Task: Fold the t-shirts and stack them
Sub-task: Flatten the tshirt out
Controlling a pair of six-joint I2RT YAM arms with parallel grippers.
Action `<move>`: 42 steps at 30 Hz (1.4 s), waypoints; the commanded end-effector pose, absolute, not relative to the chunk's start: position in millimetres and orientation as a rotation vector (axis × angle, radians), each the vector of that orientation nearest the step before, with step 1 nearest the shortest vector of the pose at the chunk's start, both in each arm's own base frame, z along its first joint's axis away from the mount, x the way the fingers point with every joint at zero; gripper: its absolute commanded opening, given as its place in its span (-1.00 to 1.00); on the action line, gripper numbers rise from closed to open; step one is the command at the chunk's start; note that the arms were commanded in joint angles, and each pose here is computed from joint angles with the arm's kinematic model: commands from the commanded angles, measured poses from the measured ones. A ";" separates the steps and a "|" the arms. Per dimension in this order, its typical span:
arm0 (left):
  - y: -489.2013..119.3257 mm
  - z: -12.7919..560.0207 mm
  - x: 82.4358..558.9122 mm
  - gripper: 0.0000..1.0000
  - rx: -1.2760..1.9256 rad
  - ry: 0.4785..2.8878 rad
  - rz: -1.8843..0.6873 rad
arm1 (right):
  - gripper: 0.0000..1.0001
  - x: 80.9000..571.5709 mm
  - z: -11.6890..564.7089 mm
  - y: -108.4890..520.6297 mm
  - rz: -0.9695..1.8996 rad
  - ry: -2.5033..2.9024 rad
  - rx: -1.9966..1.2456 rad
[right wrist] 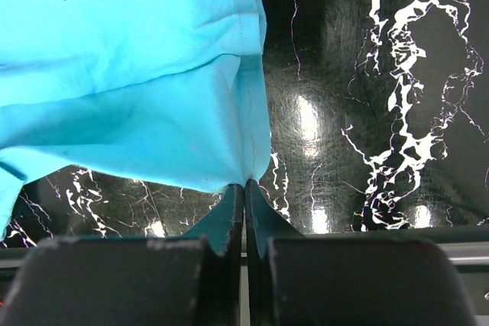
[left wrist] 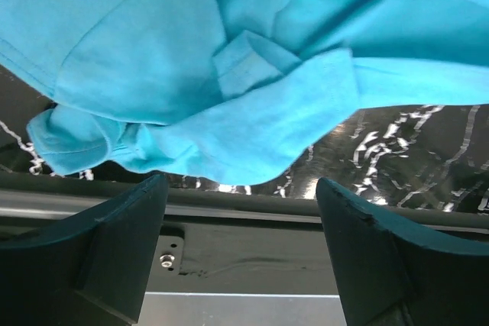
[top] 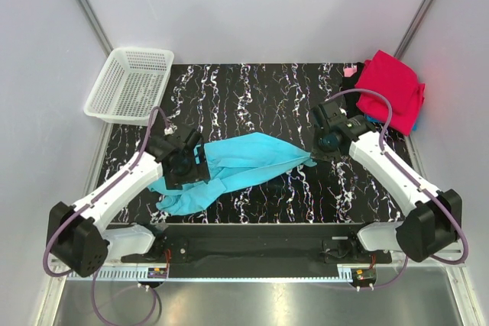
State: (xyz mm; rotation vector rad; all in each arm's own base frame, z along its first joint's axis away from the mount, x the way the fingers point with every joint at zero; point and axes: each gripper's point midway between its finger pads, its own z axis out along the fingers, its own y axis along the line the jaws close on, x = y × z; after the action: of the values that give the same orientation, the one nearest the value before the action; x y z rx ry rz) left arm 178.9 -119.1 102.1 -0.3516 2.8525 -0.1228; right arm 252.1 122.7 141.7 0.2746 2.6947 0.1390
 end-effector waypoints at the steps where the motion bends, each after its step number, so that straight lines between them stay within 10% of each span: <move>1: -130.1 116.2 186.2 0.68 -0.379 2.775 -0.225 | -1.00 249.1 151.4 125.1 0.173 2.674 0.271; 42: -185.0 45.1 243.1 -0.03 -0.207 2.912 -0.163 | -1.00 241.7 152.8 117.7 0.144 2.647 0.288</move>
State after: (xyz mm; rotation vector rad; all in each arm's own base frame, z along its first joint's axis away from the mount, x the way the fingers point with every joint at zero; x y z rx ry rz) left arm 232.5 -179.1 47.7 -0.2183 2.9403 -0.1183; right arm 244.3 120.6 145.7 0.2891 2.6769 0.1525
